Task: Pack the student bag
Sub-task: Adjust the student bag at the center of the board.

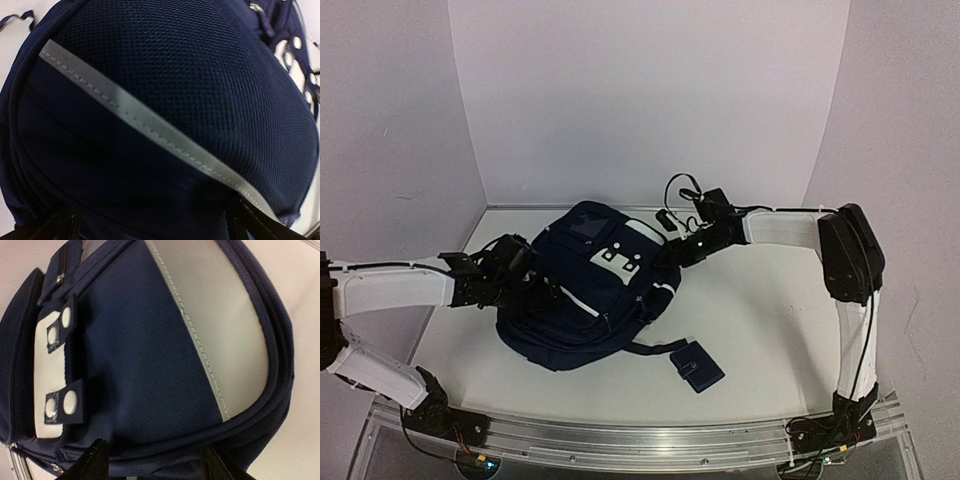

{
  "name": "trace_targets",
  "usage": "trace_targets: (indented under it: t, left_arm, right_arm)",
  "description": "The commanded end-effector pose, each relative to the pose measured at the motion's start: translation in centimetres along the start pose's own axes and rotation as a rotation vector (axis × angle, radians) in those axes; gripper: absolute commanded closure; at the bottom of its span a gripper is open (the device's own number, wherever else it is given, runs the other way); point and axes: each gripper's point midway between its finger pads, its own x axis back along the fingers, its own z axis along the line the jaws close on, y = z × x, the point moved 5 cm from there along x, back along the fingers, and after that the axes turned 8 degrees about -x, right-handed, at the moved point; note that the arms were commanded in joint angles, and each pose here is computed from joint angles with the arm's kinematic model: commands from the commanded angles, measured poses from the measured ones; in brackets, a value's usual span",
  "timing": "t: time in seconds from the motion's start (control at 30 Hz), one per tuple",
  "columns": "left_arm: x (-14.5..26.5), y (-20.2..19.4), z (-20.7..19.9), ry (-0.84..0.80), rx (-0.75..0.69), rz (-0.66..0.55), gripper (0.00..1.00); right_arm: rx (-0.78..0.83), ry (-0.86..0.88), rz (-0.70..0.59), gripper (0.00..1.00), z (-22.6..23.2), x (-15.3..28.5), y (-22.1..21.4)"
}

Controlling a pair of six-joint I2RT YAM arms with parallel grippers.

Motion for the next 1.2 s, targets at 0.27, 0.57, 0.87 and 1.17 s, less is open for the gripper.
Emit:
trace_targets:
  t: [0.27,0.57,0.87,1.17]
  left_arm:
    - [-7.9,11.7,-7.4,-0.177,-0.199,-0.06,0.0]
    - [-5.6,13.1,-6.2,-0.167,-0.179,-0.092,0.0]
    - [-2.6,10.3,-5.2,-0.259,-0.096,-0.076,0.0]
    - [-3.8,8.7,-6.1,-0.364,-0.052,-0.051,0.0]
  right_arm:
    - [0.034,0.191,0.256,0.37,9.6,1.9,-10.7]
    - [0.062,0.143,0.093,0.27,9.6,8.0,-4.0]
    - [-0.021,-0.217,-0.149,0.06,0.5,13.8,4.4]
    - [-0.191,-0.38,-0.13,0.03,-10.6,11.8,5.4]
